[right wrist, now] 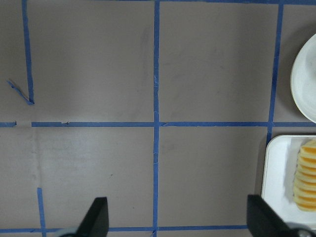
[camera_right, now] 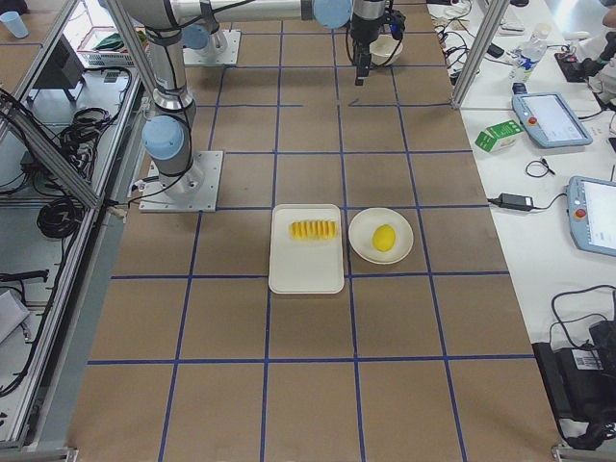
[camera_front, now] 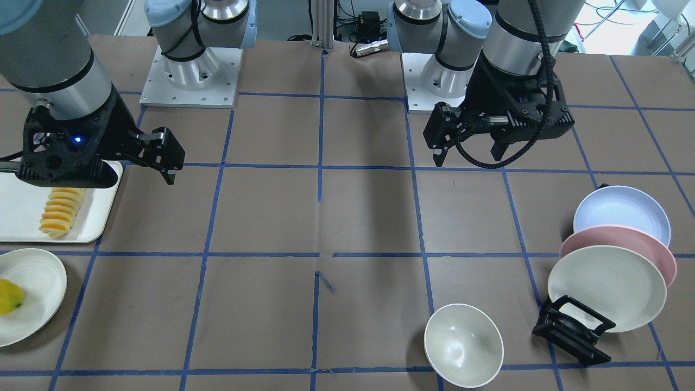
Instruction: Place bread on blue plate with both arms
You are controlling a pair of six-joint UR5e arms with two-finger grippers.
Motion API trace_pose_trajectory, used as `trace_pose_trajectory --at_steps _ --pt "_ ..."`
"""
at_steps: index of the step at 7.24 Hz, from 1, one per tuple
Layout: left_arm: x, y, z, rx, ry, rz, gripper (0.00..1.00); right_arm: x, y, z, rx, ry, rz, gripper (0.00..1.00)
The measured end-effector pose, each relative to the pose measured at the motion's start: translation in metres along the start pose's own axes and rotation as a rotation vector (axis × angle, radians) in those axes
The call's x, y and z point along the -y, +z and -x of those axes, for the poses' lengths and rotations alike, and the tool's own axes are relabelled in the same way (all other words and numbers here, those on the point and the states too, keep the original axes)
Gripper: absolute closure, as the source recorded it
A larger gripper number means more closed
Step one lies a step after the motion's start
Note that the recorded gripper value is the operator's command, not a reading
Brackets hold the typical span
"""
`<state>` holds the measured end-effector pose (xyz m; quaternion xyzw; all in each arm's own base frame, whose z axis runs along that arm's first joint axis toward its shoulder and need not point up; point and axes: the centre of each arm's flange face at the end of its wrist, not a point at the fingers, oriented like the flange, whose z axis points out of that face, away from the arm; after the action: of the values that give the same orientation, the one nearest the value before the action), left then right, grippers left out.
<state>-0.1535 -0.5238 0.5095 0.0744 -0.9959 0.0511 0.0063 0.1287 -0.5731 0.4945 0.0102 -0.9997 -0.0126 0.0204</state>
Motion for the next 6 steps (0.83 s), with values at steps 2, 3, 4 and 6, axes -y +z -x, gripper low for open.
trace_pose_trajectory --at_steps 2,3,4,6 --pt "0.0 0.0 0.0 -0.001 0.002 0.0 0.0 0.002 0.003 -0.001 0.0 0.001 0.002 0.0" --pt "0.001 0.001 -0.001 -0.002 0.002 0.0 0.0 0.004 0.006 -0.007 -0.006 0.01 0.008 0.0" --pt "0.001 0.001 -0.001 -0.004 0.003 0.001 0.0 0.005 0.01 -0.019 -0.009 0.028 0.021 0.0" --pt "0.002 0.001 -0.002 -0.007 0.003 0.001 0.0 0.004 0.018 -0.038 -0.007 0.063 0.043 0.0"
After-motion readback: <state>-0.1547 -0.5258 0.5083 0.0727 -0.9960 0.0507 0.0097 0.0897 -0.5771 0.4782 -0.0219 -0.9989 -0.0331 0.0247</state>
